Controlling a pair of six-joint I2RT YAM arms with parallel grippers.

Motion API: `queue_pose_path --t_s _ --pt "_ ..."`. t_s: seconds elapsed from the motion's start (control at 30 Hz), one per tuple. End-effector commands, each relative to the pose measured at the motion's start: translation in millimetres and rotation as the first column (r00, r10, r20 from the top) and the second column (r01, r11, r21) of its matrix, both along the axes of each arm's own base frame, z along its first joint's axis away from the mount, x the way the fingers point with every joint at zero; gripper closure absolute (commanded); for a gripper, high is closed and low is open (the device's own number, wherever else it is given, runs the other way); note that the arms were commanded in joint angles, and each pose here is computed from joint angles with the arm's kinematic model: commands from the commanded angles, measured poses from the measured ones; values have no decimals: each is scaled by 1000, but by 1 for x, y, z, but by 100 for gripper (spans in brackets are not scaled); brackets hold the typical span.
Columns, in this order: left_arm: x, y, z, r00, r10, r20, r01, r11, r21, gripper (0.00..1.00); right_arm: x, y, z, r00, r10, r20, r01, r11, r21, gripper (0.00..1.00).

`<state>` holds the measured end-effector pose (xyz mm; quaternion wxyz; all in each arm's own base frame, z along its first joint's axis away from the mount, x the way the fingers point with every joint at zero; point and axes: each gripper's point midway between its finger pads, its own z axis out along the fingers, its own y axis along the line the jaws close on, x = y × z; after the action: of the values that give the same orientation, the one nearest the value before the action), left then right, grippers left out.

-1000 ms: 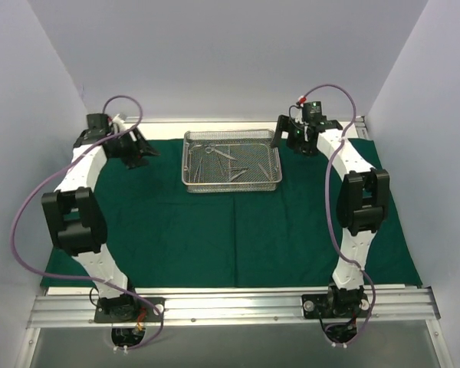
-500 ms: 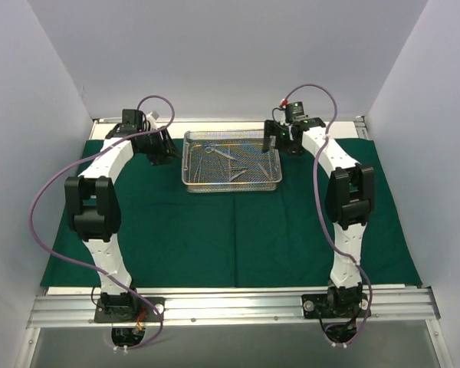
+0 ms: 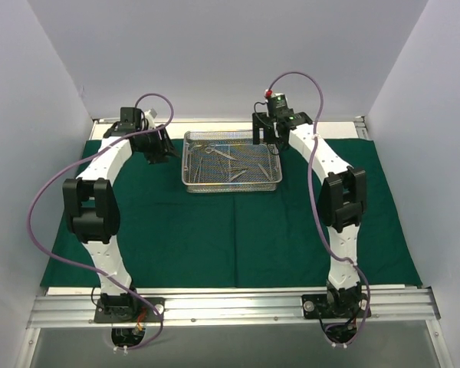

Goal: Open and lay out the surgical kit
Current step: Pick up the container from the surgical kit.

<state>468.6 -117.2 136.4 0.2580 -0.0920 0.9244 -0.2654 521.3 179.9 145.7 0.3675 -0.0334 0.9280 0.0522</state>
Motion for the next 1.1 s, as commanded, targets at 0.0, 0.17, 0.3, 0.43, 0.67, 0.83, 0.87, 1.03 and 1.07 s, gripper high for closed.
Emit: queue_pose_path --t_s 0.0,0.17,0.3,0.43,0.67,0.83,0.87,1.03,1.07 --pt "18 -4 9 999 -22 43 22 1000 0 39 5 -32 -4 997 -72 -6 71 994 -88 19" --pt "28 -16 -2 999 -44 25 44 999 -4 39 3 -44 -28 994 -98 -56 91 989 -114 19" --pt "32 -24 -11 998 -61 -5 61 998 5 39 1 -44 -47 991 -88 -100 78 992 -103 22" --pt "39 -26 -12 999 -52 -7 52 998 35 40 3 -42 -56 992 -73 -107 65 995 -73 26" --pt "42 -32 -26 997 -54 -51 59 995 86 40 6 -51 -75 985 -73 -157 73 997 -4 34" --pt "43 -35 -36 995 -59 -80 67 992 109 40 7 -46 -83 983 -49 -177 56 998 33 43" --pt "44 -35 -42 994 -57 -92 68 991 114 40 7 -45 -86 982 -46 -183 54 998 37 43" --pt "49 -41 -45 992 -71 -102 82 990 111 44 7 -41 -93 980 -39 -196 49 998 48 45" --pt "50 -43 -49 991 -78 -107 89 990 108 45 7 -40 -95 979 -36 -200 47 997 53 49"
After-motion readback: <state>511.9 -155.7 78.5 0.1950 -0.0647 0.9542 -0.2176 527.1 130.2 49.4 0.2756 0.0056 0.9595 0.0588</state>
